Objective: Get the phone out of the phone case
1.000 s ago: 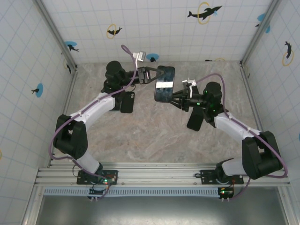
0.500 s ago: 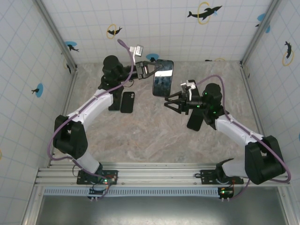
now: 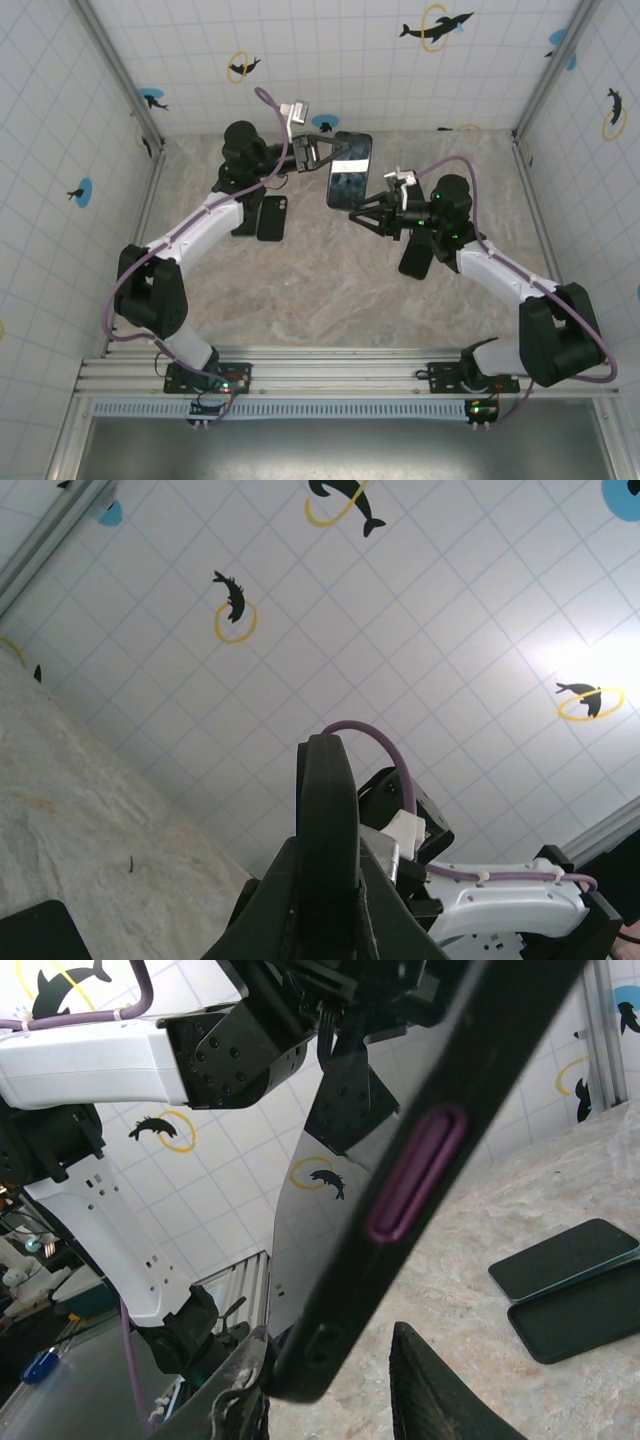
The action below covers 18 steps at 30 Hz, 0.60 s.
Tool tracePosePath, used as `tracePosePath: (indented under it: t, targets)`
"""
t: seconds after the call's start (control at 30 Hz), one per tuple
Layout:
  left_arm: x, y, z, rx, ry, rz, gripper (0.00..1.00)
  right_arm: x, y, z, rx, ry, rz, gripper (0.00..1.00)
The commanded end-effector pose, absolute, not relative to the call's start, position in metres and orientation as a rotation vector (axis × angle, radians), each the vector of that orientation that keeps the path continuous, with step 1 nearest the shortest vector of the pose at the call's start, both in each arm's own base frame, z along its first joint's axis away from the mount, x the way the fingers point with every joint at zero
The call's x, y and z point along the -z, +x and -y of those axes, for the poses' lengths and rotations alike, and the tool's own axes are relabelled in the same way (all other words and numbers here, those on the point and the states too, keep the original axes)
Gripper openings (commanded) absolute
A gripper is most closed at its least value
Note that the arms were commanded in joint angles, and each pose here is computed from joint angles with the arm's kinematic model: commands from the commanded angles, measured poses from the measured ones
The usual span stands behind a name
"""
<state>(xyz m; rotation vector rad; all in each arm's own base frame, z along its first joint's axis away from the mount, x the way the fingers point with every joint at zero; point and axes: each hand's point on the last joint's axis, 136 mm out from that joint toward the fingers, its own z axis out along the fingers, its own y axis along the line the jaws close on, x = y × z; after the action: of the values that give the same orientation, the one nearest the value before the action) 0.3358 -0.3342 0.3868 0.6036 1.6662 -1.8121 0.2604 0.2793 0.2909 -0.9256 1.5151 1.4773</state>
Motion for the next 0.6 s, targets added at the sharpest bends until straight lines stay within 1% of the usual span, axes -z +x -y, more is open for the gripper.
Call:
tracePosePath:
  t: [0.0, 0.27, 0.4, 0.57]
  targets:
    - [-0.401, 0.329, 0.335, 1.803, 0.645, -1.599, 0.0, -0.314, 0.261, -0.282, -1.46, -0.965, -1.425, 0.32]
    - [-0.399, 0.326, 0.338, 1.845, 0.629, -1.636, 0.0, -0.31, 0.263, -0.282, -1.463, -0.965, -1.437, 0.2]
    - [-0.397, 0.318, 0.342, 1.891, 0.638, -1.663, 0.0, -0.311, 0.27, -0.284, -1.414, -0.98, -1.446, 0.17]
    - [-0.398, 0.308, 0.345, 1.926, 0.645, -1.686, 0.0, -0.307, 0.284, -0.284, -1.274, -1.003, -1.481, 0.13]
